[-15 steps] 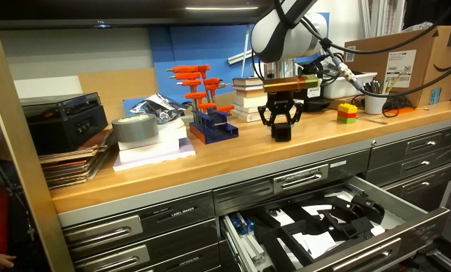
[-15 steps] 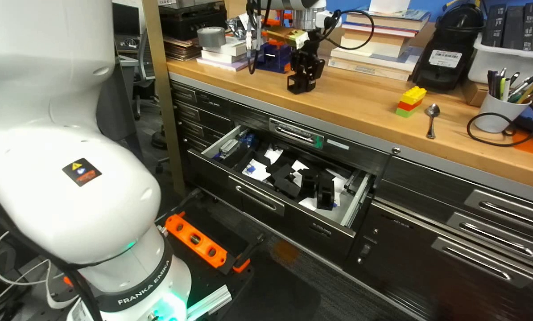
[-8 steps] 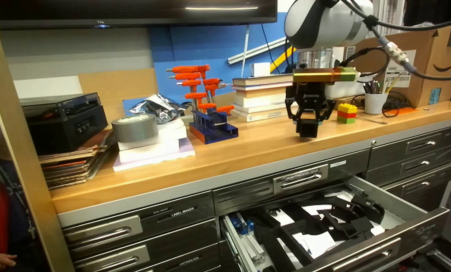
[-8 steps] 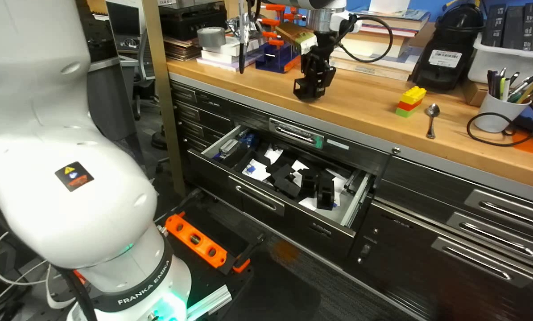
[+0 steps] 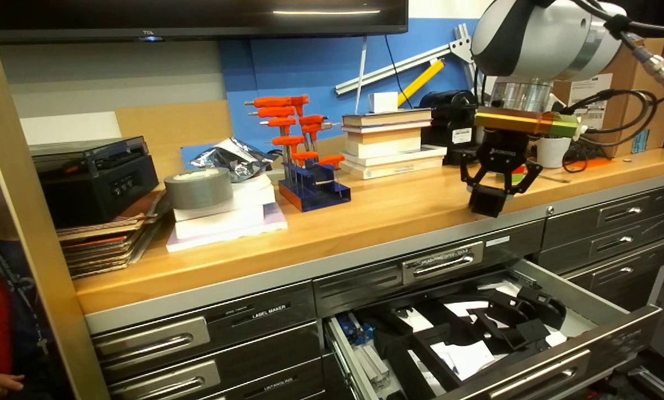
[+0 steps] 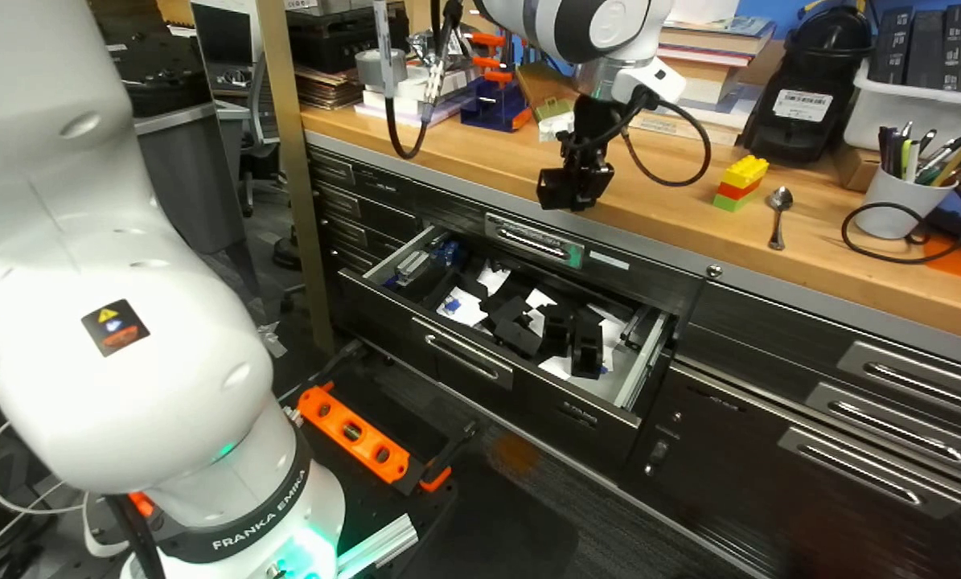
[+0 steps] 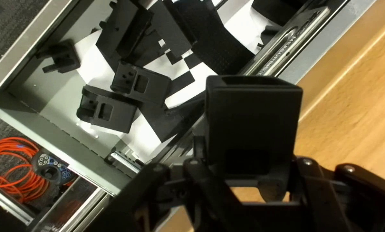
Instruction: Place the two black objects inside the open drawer then push the drawer closed
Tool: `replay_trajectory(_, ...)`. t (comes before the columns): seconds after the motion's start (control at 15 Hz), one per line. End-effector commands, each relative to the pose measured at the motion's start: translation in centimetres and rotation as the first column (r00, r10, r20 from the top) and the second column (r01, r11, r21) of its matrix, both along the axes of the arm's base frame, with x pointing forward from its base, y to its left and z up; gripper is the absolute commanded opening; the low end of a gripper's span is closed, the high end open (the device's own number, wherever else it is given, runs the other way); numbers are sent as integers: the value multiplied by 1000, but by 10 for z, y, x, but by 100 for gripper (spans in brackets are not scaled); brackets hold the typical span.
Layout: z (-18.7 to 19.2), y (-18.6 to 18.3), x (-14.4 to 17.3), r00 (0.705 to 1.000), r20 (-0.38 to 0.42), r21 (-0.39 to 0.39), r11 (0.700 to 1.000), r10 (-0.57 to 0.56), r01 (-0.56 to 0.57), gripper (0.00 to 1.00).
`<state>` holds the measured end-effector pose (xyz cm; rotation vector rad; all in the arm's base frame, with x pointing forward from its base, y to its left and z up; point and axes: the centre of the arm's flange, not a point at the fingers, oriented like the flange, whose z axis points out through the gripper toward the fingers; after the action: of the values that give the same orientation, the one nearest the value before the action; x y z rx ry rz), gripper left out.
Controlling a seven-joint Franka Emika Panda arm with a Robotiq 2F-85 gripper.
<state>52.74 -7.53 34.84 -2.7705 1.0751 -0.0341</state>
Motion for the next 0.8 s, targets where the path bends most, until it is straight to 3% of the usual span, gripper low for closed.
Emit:
replay_trajectory(0.0,-26,-15,-17,995,8,63,993,-99,98,32)
replay_trajectory(0.4,-3,-33,-64,964,96,119,965,-247,235,32)
replay_trajectory(0.73,-23,-55,-79,926,81,103,927,-369,361,32)
